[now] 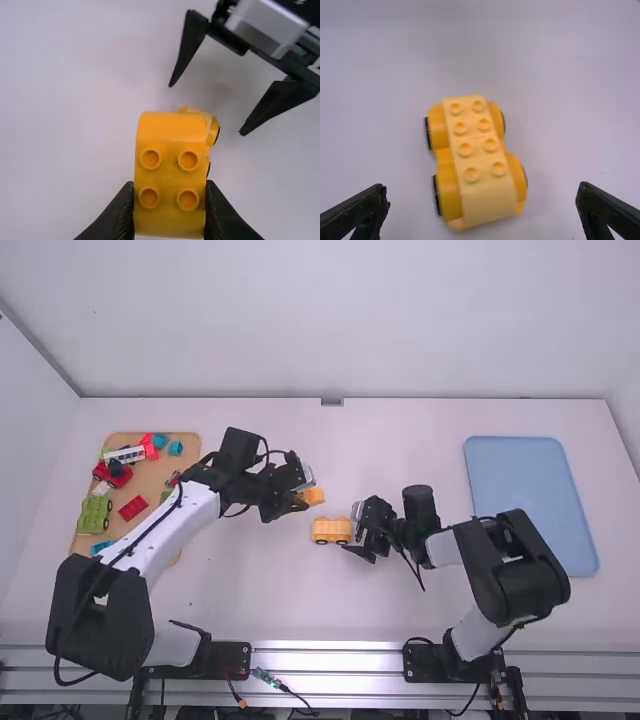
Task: Assemble lego blocks to make yellow taxi
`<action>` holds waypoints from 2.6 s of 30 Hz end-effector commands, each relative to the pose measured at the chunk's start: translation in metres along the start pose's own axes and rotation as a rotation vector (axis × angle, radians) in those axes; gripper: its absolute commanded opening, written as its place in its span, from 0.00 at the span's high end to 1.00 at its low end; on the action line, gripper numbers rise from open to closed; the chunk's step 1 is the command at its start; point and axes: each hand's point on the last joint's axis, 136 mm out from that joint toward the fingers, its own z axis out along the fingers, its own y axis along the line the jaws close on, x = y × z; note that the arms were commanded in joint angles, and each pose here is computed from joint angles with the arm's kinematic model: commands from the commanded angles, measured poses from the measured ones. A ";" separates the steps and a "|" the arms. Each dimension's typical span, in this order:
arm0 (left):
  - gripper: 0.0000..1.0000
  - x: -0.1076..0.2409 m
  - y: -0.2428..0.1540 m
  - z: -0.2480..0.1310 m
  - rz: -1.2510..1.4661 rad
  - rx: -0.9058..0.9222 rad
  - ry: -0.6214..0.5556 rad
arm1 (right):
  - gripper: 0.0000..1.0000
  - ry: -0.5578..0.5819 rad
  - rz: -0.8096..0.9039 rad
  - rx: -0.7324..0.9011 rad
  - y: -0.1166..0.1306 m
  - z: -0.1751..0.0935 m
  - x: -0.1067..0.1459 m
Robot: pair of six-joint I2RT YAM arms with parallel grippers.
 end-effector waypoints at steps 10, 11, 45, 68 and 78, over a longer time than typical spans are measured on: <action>0.99 0.027 -0.014 0.033 0.115 0.114 0.033 | 0.01 -0.069 0.008 -0.136 0.002 0.025 0.010; 0.99 0.027 -0.013 0.035 0.118 0.115 0.029 | 0.01 -0.068 0.010 -0.141 0.003 0.027 0.011; 0.99 0.040 -0.026 0.079 0.200 0.176 0.080 | 0.18 -0.110 0.014 -0.180 0.006 0.044 0.018; 0.99 0.044 -0.032 0.101 0.237 0.184 0.106 | 0.55 -0.109 -0.027 -0.188 0.012 0.043 0.022; 0.99 0.049 -0.030 0.102 0.209 0.172 0.134 | 0.55 -0.112 -0.026 -0.190 0.012 0.043 0.021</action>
